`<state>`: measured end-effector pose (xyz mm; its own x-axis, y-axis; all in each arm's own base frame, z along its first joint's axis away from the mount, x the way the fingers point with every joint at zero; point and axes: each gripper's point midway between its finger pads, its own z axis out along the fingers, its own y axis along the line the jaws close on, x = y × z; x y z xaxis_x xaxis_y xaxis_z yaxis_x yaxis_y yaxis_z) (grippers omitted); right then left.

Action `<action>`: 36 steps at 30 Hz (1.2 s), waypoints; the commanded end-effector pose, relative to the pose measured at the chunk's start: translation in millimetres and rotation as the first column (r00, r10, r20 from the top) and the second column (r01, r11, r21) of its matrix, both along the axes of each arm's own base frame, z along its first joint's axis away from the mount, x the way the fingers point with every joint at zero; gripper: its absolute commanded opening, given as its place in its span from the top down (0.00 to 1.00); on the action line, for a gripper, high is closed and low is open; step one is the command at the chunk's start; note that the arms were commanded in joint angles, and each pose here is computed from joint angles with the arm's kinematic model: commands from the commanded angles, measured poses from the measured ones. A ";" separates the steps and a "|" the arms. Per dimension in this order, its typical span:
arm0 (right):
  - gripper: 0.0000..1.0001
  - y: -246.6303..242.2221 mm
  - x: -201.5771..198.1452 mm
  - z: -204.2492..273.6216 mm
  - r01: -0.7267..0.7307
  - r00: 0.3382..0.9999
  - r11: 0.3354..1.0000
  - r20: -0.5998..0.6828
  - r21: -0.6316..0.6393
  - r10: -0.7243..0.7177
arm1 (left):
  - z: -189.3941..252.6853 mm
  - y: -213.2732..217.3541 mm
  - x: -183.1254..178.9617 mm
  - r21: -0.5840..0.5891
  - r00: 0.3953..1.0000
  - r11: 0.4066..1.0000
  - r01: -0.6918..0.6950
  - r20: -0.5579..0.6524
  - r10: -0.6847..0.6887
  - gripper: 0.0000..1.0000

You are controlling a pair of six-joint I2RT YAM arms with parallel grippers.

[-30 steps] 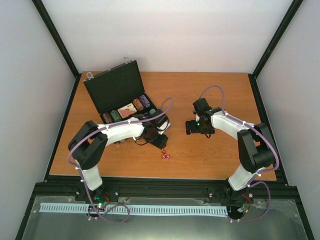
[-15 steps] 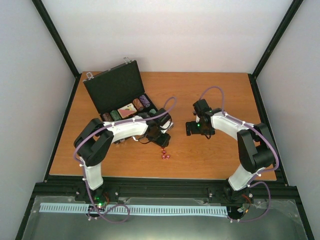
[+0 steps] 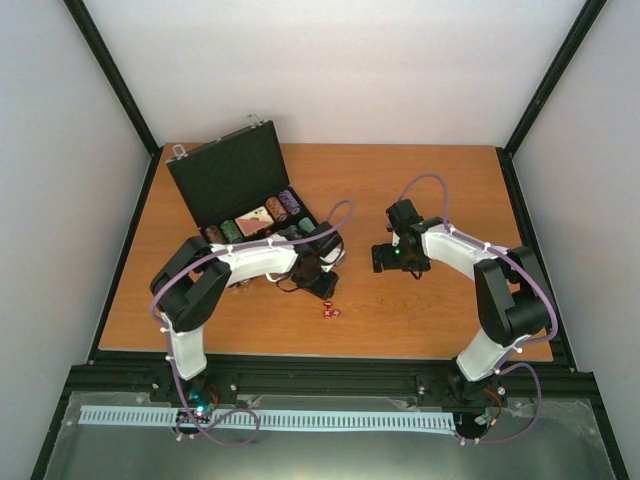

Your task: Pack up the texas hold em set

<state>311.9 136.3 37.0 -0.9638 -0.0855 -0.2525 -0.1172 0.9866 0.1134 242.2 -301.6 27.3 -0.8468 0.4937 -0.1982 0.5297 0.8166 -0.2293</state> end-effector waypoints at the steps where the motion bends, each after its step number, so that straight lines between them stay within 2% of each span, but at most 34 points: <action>1: 0.00 0.0 0.5 4.1 -0.008 1.000 1.000 0.024 -0.001 0.008 | -5.3 -9.5 -5.9 -0.004 1.000 1.000 0.019 -0.017 -0.019 0.60; 9: 0.00 -1.9 -3.5 1.4 -0.005 1.000 1.000 0.021 -0.002 0.005 | -10.4 -2.7 -10.3 0.029 1.000 0.999 0.021 -0.020 -0.020 0.72; 13: 0.00 -1.9 -3.9 0.7 -0.002 1.000 1.000 0.020 -0.001 0.002 | -5.6 2.9 -9.6 0.050 1.000 0.999 0.018 -0.005 -0.018 0.83; 23: 0.00 -1.0 -2.1 2.1 -0.001 1.000 1.000 0.026 0.003 0.001 | 29.8 16.6 8.9 0.109 0.995 0.994 -0.016 0.101 0.006 0.90; 26: 0.00 -0.4 -2.3 2.3 0.000 1.000 1.000 0.025 0.007 0.000 | 46.8 30.5 27.5 0.097 0.988 0.991 -0.094 0.128 0.081 0.92; 29: 0.00 0.0 -3.1 1.4 -0.002 1.000 1.000 0.022 0.010 0.001 | 60.9 61.4 59.2 0.061 0.965 0.971 -0.231 0.145 0.220 0.94; 36: 0.00 0.1 -2.9 0.7 -0.009 1.000 1.000 0.020 0.006 0.009 | 72.5 135.0 126.4 0.071 0.859 0.864 -0.499 0.172 0.482 0.95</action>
<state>307.3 134.7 30.9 -0.9653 -0.0857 -0.2467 -0.1166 0.9866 0.1137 341.4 -200.0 88.4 -0.9370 0.1781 -0.3004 0.2185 0.9700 -0.1066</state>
